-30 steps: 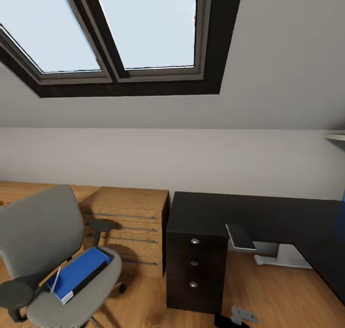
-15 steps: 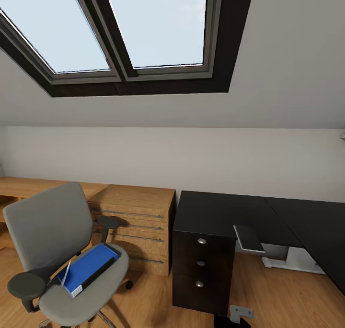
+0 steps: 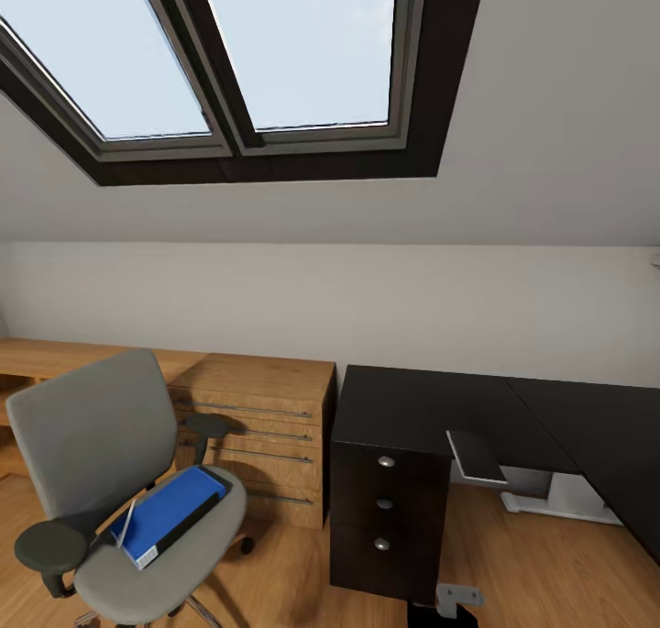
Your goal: In the bedroom, organize the workspace by keeping the computer under the desk, ensuring the monitor is on the desk, placing the keyboard on the desk next to the monitor, placing the mouse on the desk next to the keyboard, moving the folder from the swivel chair onto the desk next to the mouse, stacking the notebook on top of the folder with the pen on top of the notebook, and positioning the swivel chair next to the desk.
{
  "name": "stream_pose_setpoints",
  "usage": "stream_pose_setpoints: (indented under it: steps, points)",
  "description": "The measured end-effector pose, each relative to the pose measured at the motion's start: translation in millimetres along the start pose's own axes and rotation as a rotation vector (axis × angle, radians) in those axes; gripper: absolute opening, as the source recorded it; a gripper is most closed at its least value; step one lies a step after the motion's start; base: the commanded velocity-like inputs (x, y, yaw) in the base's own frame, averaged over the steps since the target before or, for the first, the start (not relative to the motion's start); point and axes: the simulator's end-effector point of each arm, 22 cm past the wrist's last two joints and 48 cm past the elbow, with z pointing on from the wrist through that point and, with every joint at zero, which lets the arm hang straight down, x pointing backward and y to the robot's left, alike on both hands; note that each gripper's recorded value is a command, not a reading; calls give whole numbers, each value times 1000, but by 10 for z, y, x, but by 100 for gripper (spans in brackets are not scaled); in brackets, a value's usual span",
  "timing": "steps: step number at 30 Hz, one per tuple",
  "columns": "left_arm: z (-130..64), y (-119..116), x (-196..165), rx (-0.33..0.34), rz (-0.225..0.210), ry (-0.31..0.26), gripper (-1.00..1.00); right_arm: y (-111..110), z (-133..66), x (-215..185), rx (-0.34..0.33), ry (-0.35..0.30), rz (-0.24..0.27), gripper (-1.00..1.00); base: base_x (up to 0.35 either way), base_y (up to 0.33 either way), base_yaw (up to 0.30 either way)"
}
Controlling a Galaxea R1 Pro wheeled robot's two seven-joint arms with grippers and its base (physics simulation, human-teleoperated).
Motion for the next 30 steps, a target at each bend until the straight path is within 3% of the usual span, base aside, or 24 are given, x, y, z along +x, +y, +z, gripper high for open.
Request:
stream_pose_setpoints:
  steps: [15, 30]
  points:
    - [0, -1, -1, 0, 0, 0, 100, 30, -4, 6, -1, 2, 9, 100, 0, 0, 12]
    - [-1, 16, 37, -4, 1, 9, 100, 54, 2, 50, -1, 11, 12, 100, 0, 0, 234]
